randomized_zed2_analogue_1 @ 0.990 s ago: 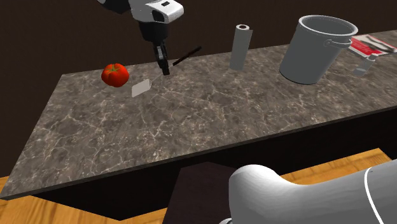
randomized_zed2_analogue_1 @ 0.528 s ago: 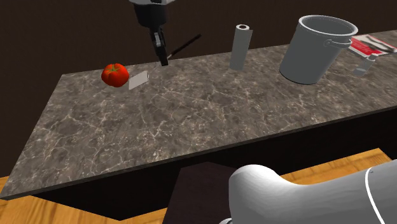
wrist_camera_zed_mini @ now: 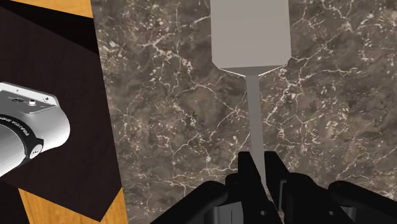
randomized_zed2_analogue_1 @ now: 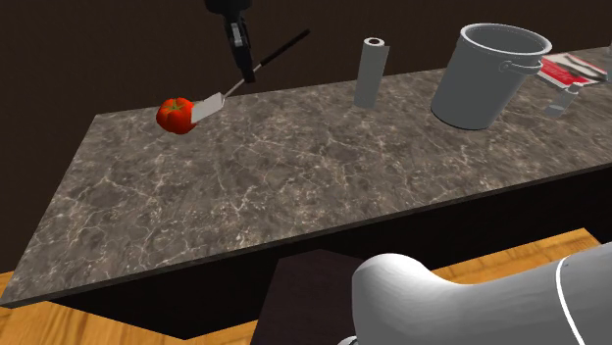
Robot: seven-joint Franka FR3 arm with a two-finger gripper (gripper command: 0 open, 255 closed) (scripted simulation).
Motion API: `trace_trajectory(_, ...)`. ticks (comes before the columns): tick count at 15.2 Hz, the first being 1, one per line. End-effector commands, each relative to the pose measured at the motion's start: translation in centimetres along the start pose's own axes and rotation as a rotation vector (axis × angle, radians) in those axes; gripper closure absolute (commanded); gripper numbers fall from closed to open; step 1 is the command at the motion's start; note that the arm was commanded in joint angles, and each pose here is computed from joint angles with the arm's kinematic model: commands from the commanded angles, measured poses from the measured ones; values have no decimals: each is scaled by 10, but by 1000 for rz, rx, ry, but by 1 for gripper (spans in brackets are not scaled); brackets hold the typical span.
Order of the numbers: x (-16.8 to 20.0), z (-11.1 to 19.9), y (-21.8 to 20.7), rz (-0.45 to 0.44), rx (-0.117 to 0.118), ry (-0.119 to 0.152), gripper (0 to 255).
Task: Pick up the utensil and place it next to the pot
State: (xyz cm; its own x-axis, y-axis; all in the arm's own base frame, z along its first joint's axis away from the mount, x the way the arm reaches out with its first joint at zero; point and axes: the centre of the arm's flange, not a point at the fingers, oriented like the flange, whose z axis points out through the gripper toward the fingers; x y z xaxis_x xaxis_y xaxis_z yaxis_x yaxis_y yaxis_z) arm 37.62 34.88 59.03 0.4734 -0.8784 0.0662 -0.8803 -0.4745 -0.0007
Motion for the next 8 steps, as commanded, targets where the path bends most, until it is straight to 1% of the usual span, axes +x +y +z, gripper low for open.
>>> trace_trajectory(1, 1, -12, 1, 0, 0, 0, 255)
trace_trajectory(8, 4, -49, 1, 0, 0, 0, 255)
